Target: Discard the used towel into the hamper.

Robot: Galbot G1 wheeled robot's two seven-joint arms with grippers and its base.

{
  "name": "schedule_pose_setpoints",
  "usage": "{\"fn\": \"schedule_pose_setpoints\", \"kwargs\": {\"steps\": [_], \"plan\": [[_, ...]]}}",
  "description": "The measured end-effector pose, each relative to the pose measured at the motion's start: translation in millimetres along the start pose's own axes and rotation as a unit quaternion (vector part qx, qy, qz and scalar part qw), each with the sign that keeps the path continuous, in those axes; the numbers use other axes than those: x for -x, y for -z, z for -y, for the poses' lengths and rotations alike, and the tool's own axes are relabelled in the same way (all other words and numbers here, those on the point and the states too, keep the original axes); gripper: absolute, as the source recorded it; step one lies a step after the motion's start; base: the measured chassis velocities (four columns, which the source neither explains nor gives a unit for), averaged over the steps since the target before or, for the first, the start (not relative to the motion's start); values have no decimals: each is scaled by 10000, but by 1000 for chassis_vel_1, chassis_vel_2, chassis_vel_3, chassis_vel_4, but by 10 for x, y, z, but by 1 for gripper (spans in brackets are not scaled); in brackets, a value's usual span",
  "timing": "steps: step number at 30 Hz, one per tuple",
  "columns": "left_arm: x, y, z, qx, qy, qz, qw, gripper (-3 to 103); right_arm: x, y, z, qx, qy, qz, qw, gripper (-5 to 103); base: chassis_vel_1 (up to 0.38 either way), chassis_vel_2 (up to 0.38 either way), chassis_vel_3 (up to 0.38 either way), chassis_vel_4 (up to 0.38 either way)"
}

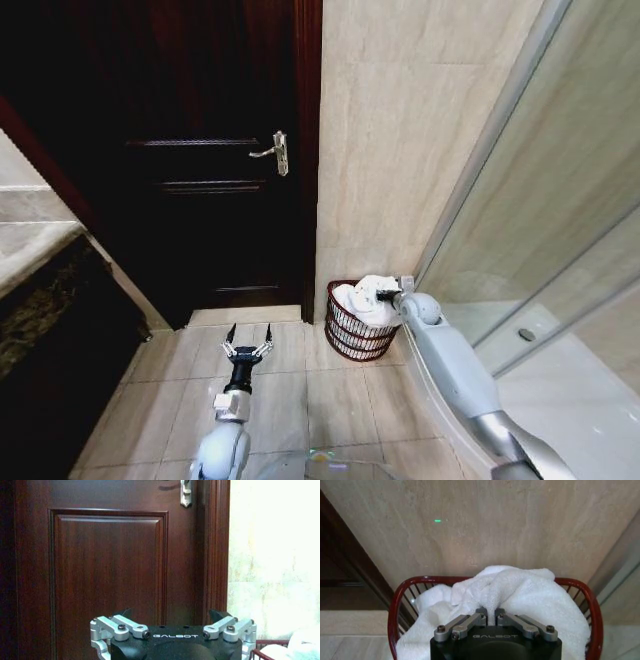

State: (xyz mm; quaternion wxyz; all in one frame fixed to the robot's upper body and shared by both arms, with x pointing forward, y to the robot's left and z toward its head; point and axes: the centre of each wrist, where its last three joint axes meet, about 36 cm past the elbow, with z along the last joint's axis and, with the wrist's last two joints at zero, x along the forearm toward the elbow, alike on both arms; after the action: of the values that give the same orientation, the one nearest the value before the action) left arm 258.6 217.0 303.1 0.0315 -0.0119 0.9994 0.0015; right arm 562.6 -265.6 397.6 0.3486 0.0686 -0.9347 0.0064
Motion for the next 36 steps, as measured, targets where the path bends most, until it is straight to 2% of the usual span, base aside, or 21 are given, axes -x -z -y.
{"fn": "schedule_pose_setpoints", "kwargs": {"steps": [10,14,19,23,29,36], "plan": [[-22,-23,4,-17,26,-19,10000,100,16,-201,-96,122,76,-165,9998,7,-34,46,40,-40],[-46,-24,-9,-26,64,-28,10000,100,60,-239,-122,285,136,-254,9992,7,0,0,0,0],[-51,43,-37,-91,188,40,9998,100,136,-157,-113,354,209,-339,9986,7,0,0,0,0],[-71,94,-66,-124,296,34,9995,100,227,6,-155,560,322,-476,9968,7,0,0,0,0],[-57,203,-141,-192,447,6,9988,100,357,-40,-214,571,421,-780,9944,7,0,0,0,0],[-53,254,-141,-315,585,-42,9978,100,495,-151,-236,529,450,-1077,9918,7,0,0,0,0]]}}
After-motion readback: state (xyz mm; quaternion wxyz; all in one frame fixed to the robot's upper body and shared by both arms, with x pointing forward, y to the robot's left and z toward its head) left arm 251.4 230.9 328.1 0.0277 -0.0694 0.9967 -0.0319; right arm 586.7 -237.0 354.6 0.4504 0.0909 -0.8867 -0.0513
